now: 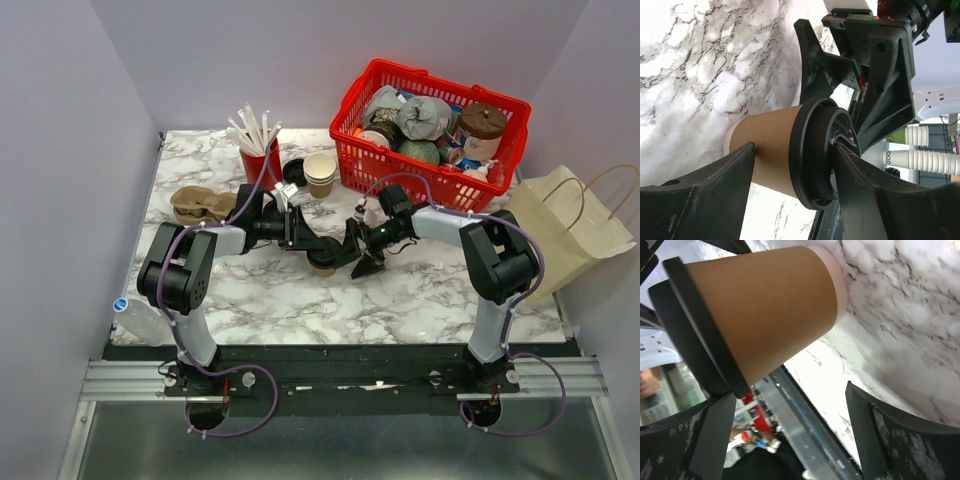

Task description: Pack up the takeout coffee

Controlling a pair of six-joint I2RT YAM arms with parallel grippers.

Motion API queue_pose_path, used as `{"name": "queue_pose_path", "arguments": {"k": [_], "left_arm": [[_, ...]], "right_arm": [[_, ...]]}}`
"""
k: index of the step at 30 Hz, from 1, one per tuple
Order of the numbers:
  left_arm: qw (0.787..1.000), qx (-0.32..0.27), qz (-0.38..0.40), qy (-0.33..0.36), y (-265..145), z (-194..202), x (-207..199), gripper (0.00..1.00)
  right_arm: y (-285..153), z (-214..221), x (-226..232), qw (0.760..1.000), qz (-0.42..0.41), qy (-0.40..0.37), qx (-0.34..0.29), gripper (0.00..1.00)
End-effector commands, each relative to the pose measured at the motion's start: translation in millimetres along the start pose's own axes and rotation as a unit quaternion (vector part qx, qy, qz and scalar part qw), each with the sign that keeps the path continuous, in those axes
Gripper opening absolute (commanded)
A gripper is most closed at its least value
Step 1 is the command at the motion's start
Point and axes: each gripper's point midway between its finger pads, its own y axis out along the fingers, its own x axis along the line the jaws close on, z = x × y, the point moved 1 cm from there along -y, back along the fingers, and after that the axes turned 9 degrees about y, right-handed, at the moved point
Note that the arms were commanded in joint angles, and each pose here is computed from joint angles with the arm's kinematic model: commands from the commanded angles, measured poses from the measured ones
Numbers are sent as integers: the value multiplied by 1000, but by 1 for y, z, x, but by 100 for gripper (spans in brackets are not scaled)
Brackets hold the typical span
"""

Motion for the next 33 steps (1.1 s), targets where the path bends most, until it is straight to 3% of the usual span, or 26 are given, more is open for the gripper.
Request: {"name": "queue_pose_path", "arguments": {"k": [1,3,6,10,12,16,22,26,33], "left_arm": [[996,45,-72,-40,7,52,42,69],[996,42,-72,-37,8,51,43,69],[996,41,-68,-35,8,48,42,69],[998,29,-42,-19,8,34,27,70],[999,19,-26,-13,8,24,18,73],[1000,-10,-1,13,5,-1,-4,82],[998,-41,-1,50,-3,-30,-27,89],[998,-44,-13,38,-10,-26,-29,89],[998,-40,-50,6,-27,-5,-12,81]], "right_arm": [[14,-26,-130,957,259,87,-101,93],[17,-21,-138,953,265,110,-93,93],[15,-37,-115,966,228,61,-108,92],[-5,-54,-45,979,138,-79,-126,94],[-23,-55,-17,971,115,-160,-139,96],[-44,-41,12,955,85,-249,-140,100],[-53,-35,33,953,44,-264,-143,100],[-45,-45,31,954,42,-264,-135,100],[-37,-71,52,952,6,-275,-132,92]]}}
